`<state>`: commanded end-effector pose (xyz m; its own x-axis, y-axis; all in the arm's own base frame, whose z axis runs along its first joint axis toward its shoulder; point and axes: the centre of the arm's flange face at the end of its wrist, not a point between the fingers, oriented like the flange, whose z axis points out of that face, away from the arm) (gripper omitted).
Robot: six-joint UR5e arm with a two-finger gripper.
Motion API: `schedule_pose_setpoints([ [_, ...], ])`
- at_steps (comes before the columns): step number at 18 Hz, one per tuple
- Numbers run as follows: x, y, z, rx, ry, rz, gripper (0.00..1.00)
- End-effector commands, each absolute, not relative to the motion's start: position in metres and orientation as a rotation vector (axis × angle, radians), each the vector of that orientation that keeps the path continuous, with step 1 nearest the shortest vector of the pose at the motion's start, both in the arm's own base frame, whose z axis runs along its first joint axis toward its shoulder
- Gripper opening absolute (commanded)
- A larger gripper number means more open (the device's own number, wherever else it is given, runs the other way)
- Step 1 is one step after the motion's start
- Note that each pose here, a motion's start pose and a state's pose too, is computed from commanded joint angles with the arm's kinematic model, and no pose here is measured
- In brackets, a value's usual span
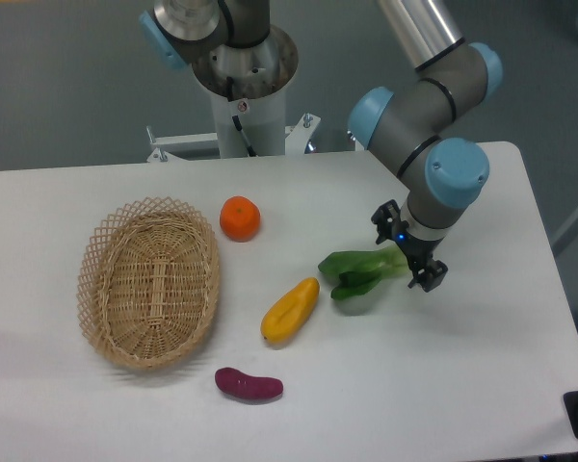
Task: Pick up the green vegetable from the table
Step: 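Move the gripper over the green bok choy and lower it, then close the gripper on the bok choy leaves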
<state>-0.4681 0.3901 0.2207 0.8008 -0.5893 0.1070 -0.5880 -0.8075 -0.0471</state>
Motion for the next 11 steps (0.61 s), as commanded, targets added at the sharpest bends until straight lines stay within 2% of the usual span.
schedule_pose_setpoints([
  [5, -0.461, 0.387, 0.209, -2.978, 0.953, -0.209, 1.00],
  [11, -0.448, 0.381, 0.188, -2.969, 0.964, -0.118, 0.98],
])
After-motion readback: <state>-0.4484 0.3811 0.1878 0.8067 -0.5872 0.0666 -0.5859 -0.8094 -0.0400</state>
